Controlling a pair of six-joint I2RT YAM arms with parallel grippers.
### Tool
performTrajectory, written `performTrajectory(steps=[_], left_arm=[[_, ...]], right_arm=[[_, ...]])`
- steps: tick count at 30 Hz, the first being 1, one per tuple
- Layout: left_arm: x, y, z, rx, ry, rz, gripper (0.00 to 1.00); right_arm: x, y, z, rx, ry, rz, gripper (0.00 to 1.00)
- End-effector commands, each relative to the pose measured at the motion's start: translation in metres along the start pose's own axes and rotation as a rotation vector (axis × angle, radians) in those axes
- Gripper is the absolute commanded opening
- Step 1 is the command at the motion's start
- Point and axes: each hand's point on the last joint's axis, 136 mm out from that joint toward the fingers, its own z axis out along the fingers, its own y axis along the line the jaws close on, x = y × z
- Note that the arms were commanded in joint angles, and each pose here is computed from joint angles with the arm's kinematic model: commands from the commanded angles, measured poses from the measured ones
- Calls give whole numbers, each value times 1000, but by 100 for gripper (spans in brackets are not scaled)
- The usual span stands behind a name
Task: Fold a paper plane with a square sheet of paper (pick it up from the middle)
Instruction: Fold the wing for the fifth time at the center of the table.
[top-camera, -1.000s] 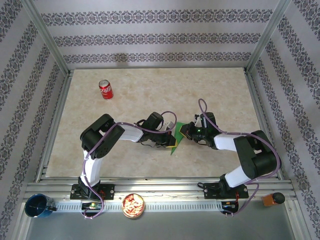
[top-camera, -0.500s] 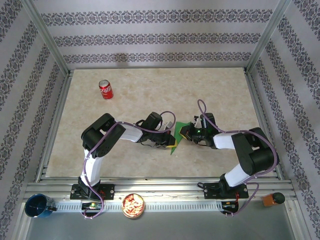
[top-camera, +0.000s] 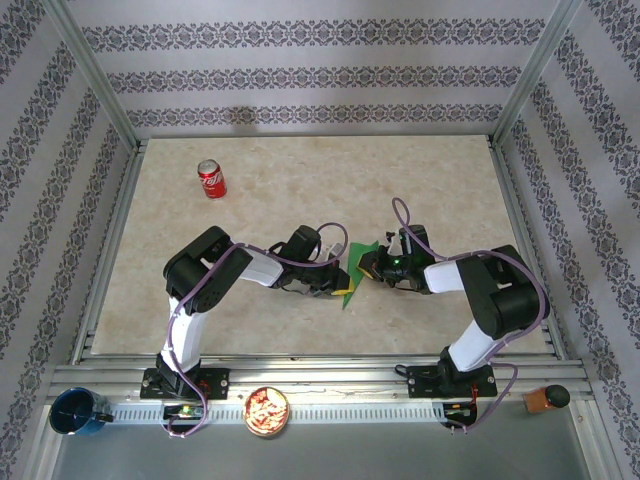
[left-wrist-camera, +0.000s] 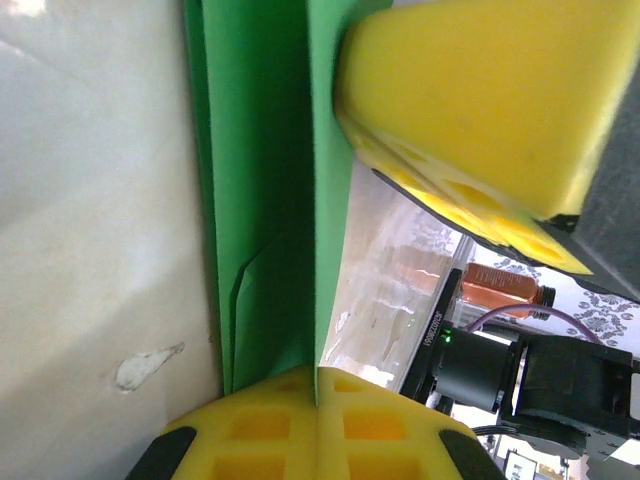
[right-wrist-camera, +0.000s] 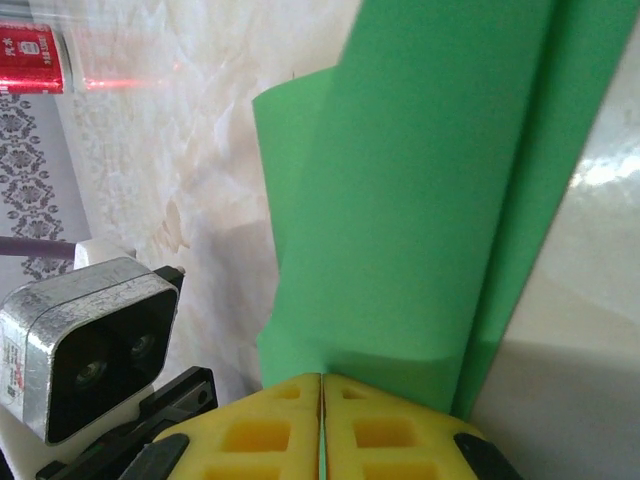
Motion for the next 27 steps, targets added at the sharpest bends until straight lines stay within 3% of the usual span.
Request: performTrajectory(steps=[1,10,19,27], left_arm=[[-2,24,0,-43,-19,-53,0],[2,31,-1,-79,-11,-54,0],[10,28,-8,-83,-2,-21,17],[24,19,-11,-39,44,-9,16]], right_arm=[[-9,9,1,-33,-10,-43,12],[-4,-13,9,32,12,-4,12],[4,-27,15,96,36,14,12],[6,-27,19,110,44,18,12]])
